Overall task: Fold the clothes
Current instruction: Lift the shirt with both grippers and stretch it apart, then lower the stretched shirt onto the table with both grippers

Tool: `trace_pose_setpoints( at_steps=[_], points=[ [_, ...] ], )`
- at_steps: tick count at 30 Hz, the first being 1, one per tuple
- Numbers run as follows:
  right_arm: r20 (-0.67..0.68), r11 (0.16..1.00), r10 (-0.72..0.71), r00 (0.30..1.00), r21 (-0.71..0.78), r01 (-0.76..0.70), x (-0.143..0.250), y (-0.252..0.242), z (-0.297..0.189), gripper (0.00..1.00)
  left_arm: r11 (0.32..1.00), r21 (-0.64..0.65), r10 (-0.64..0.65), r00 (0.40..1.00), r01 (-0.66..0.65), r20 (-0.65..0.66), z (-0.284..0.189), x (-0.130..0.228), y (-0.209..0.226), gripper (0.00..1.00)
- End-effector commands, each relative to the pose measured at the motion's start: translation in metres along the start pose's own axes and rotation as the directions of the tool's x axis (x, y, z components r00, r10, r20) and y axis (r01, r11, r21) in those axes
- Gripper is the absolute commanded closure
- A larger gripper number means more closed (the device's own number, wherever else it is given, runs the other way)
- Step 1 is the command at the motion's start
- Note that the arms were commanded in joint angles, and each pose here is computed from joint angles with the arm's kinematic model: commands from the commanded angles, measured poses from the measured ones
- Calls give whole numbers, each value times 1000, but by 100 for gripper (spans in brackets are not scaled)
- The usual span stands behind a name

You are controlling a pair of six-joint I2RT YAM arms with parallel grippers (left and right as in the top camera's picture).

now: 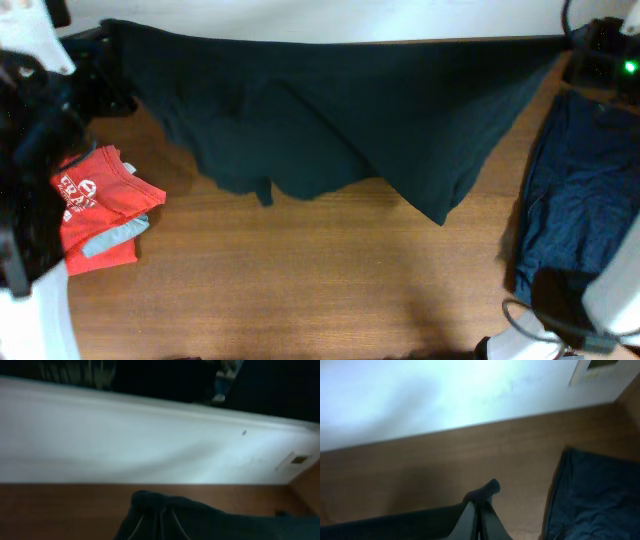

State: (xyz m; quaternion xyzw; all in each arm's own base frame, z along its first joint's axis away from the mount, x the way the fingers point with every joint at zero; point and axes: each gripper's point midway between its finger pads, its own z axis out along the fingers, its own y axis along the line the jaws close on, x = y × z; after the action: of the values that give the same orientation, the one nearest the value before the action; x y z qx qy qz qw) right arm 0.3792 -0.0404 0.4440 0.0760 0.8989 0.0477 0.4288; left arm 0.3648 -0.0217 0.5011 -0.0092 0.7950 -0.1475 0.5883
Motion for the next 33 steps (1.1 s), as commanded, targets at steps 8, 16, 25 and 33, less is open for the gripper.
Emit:
trace_pose_setpoints(
  at_steps=[8, 16, 25, 33],
  points=[
    [-218, 996, -45, 975, -88, 26, 22, -16, 157, 96, 997, -34, -70, 968, 63, -241, 168, 80, 69, 100],
    [-93, 995, -67, 993, -83, 60, -8, -14, 145, 96, 1000, 4, 19, 994, -18, -104, 176, 37, 63, 100],
    [-373, 997, -52, 926, 35, 70, 59, -37, 129, 96, 999, -23, -54, 892, 49, -449, 137, 109, 51, 100],
    [-552, 998, -28, 833, 28, 53, 110, -44, 154, 96, 997, -55, -81, 585, 62, -807, 125, 237, 34, 100]
  ],
)
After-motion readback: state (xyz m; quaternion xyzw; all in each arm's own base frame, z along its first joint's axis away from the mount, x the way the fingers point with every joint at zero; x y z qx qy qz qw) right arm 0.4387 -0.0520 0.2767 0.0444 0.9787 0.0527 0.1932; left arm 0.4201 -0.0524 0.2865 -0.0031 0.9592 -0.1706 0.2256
